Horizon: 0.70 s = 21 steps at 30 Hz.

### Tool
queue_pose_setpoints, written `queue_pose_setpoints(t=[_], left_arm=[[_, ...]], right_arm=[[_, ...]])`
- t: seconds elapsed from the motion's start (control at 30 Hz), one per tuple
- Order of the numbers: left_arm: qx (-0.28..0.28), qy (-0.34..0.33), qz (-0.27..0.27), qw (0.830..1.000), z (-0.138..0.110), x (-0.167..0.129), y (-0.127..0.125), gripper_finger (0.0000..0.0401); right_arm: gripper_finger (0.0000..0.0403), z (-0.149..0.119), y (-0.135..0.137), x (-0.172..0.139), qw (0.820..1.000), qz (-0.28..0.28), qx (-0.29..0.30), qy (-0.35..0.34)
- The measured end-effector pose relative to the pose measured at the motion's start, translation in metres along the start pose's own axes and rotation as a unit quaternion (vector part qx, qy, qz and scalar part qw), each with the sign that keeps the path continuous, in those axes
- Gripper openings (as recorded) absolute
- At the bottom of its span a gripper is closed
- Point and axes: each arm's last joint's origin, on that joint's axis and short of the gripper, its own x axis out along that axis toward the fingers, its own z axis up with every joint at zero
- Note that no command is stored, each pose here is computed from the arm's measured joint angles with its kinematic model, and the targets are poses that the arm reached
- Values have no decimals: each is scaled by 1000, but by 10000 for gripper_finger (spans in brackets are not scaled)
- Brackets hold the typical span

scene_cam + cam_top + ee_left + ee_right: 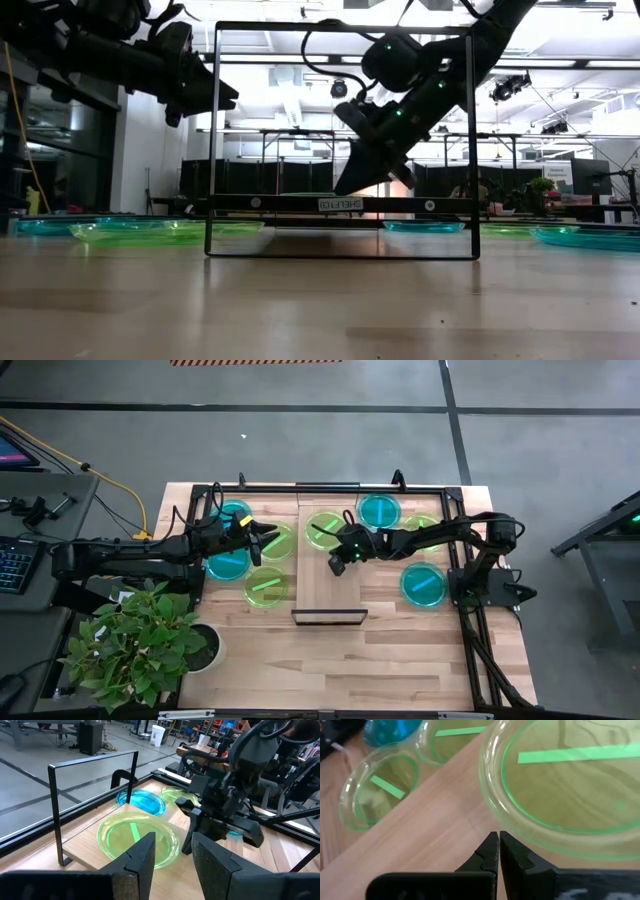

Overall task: Place and stack plates onto a shelf
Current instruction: Put the middle green plate on the shelf, then put the top left blue plate on the shelf

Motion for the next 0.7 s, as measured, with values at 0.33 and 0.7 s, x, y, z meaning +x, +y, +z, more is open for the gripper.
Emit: queue_pose_setpoints(t=[0.33, 0.7], left_arm=[[0, 1, 1, 1000, 0, 0, 0, 118], [9, 14, -6, 1000, -2, 0, 0, 118]], right_arm=[[0, 3, -6, 0, 1000, -28, 4, -14], [0, 19, 5, -23, 998, 13, -47, -50]])
